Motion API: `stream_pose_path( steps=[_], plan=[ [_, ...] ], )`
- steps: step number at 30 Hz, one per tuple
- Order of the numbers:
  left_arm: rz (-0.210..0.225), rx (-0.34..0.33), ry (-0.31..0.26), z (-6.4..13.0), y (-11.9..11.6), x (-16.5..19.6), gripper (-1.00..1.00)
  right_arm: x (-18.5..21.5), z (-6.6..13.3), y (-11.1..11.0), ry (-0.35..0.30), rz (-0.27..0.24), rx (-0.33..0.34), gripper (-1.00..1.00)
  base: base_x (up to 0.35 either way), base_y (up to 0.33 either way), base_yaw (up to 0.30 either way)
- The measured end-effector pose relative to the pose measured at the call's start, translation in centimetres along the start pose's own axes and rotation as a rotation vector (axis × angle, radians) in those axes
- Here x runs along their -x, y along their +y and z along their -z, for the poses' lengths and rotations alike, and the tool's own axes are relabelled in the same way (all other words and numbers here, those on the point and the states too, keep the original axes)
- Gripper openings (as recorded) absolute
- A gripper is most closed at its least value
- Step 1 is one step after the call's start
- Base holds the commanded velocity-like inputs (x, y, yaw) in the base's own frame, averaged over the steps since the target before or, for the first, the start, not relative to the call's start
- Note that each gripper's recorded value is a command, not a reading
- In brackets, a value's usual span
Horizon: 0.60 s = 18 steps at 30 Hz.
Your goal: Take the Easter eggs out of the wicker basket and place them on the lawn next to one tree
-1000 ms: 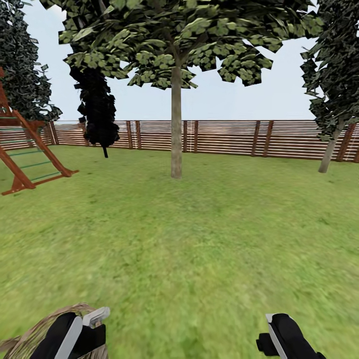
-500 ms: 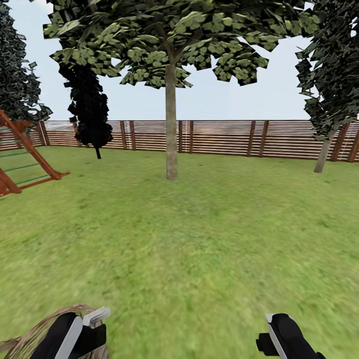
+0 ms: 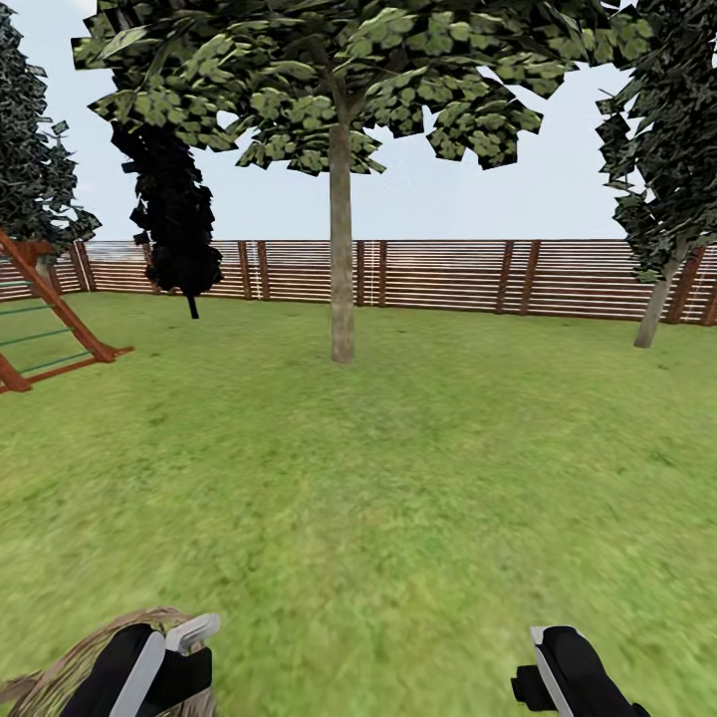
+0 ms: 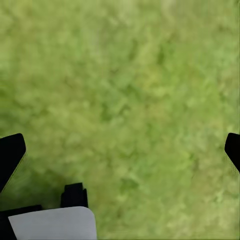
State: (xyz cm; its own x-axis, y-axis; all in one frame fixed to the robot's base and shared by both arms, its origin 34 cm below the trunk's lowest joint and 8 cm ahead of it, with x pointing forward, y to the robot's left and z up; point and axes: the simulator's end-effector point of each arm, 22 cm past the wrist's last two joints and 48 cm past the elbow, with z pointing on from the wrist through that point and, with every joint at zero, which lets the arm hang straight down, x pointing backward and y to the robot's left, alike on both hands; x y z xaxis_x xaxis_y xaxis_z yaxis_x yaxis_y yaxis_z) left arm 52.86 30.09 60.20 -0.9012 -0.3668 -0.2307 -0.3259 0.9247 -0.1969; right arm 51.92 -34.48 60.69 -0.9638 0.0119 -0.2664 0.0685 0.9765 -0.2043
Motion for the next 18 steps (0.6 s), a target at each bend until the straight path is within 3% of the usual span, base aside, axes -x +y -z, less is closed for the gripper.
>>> stream_pose_path(
  steps=[18],
  plan=[
    [0.0,0.001,0.0,0.01,0.07,0.02,-1.0,0.01,0.0,-0.01,-0.001,0.0,0.0,1.0,0.338,0.0,0.0]
  ],
)
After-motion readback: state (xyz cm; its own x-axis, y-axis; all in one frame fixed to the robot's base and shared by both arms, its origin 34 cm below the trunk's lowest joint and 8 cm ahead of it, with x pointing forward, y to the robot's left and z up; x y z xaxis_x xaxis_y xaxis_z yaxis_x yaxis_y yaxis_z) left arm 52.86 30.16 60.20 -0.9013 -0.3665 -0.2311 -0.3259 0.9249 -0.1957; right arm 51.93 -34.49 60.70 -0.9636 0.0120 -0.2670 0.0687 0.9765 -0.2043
